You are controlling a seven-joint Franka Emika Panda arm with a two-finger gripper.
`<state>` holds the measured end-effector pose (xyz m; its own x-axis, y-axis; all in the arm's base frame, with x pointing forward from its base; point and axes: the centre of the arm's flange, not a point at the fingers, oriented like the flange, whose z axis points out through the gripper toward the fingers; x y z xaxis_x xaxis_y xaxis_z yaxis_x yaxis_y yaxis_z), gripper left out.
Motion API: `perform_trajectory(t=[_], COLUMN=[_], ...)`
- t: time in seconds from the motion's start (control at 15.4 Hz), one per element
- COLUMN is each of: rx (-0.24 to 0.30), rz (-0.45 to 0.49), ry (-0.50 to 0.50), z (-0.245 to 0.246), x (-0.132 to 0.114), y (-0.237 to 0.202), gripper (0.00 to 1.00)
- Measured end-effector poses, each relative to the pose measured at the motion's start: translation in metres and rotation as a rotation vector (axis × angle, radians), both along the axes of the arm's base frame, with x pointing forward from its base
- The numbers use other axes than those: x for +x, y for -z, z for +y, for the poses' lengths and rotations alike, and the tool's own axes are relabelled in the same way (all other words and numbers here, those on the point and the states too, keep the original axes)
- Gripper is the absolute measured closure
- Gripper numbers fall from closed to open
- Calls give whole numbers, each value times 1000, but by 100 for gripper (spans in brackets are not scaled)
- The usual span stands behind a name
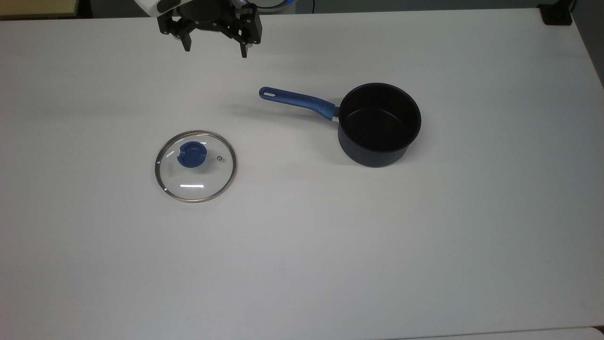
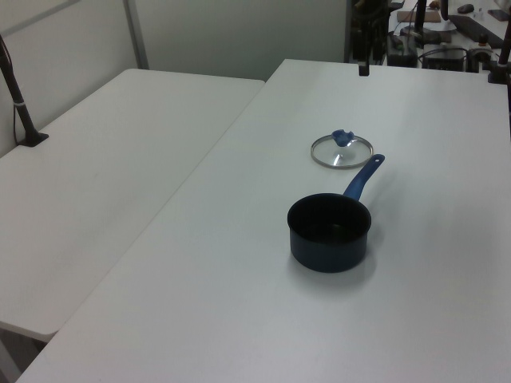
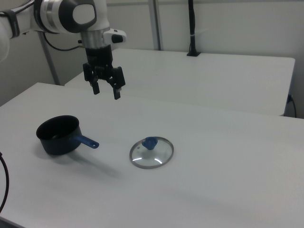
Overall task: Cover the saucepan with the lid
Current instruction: 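Move the gripper over the glass lid and lower onto its blue knob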
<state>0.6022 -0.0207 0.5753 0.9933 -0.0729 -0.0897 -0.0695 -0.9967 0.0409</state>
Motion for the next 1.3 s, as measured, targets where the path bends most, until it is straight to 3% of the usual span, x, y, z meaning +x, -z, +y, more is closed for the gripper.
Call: perform_trajectory(t=[0.33, 0.72, 0.98, 1.3], rx=[0, -5, -25, -35], rz=[0, -23, -30, 15], ry=[44, 43, 77, 85], z=[-38, -39, -62, -81], x=[-3, 6, 33, 49], y=[0, 9, 58, 112], gripper=[0, 0, 0, 0])
